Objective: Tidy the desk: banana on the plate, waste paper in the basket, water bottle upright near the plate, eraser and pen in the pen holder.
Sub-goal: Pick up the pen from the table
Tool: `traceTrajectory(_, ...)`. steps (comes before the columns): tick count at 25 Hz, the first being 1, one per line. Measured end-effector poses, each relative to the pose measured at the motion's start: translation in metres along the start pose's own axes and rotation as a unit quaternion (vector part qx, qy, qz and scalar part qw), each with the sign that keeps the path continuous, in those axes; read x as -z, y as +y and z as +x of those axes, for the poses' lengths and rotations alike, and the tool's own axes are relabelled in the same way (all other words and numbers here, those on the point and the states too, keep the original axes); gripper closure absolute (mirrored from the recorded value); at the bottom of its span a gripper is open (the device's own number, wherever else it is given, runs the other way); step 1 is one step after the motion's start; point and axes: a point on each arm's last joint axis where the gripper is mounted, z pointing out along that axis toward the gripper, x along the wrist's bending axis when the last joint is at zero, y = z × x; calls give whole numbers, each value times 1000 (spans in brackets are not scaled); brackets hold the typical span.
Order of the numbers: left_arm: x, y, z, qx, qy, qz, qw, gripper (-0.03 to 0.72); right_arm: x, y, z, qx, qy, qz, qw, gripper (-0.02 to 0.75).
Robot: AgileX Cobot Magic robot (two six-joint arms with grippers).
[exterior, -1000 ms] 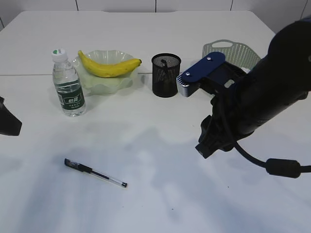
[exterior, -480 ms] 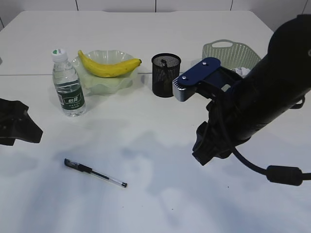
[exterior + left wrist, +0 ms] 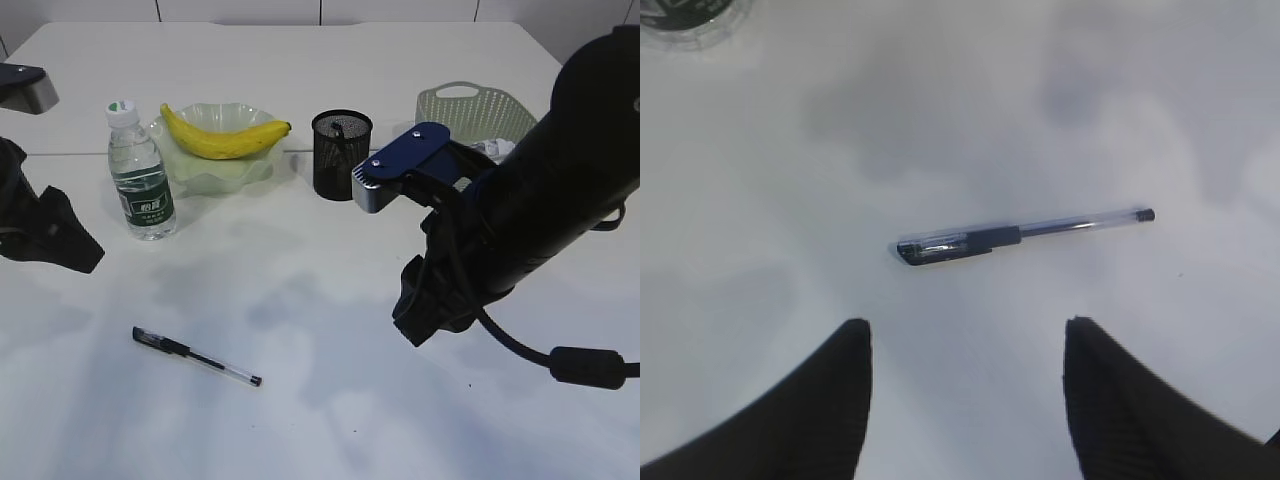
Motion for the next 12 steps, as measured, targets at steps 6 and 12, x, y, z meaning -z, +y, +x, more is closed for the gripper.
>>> traceTrajectory(6,-16,2,5,-141,-25,38,989,253,0,-1,1,6,5,5,1000,489)
traceTrajectory(12,-24,2,8,-273,-33,42,960,253,0,-1,1,5,8,8,1000,489)
